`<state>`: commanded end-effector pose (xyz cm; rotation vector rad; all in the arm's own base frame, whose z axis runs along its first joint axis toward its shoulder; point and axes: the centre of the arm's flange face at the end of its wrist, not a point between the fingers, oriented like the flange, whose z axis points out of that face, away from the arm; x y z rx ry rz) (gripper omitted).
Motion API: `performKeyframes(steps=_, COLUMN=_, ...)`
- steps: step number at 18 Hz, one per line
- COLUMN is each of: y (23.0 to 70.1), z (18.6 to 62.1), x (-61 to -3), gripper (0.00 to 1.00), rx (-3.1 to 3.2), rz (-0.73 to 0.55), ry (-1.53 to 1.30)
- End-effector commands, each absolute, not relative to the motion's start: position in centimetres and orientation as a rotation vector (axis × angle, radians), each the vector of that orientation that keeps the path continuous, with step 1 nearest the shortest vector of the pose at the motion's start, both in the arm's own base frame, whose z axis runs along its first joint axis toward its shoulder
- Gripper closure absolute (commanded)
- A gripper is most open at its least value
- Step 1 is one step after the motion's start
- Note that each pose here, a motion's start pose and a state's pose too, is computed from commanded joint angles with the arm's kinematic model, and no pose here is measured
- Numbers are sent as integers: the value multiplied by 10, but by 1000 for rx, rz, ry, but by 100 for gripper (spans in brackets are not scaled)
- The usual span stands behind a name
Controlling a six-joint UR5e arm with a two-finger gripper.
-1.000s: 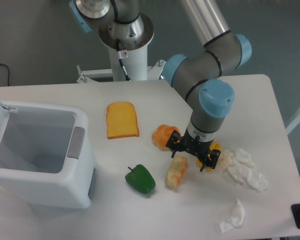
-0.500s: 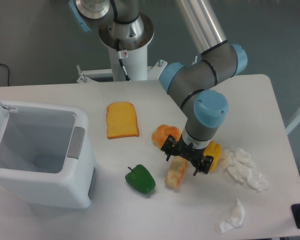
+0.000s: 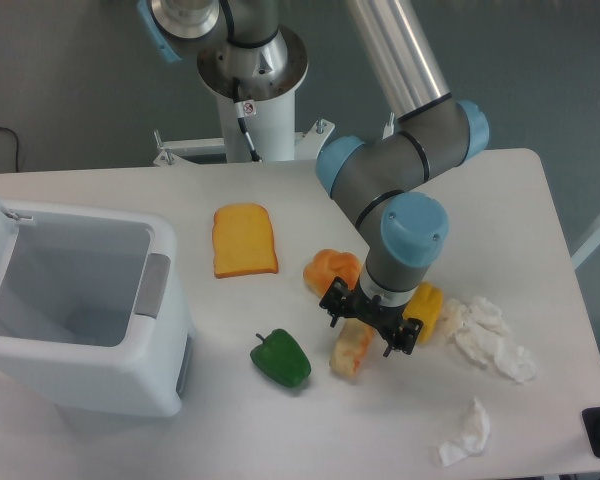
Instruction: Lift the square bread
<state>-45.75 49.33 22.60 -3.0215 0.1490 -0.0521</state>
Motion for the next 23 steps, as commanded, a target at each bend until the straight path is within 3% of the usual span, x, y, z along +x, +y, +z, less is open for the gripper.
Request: performKeyframes(steps=23, y=501, z=207, x=-445, gripper=0, rx=-3042, rz=-85, ry=180)
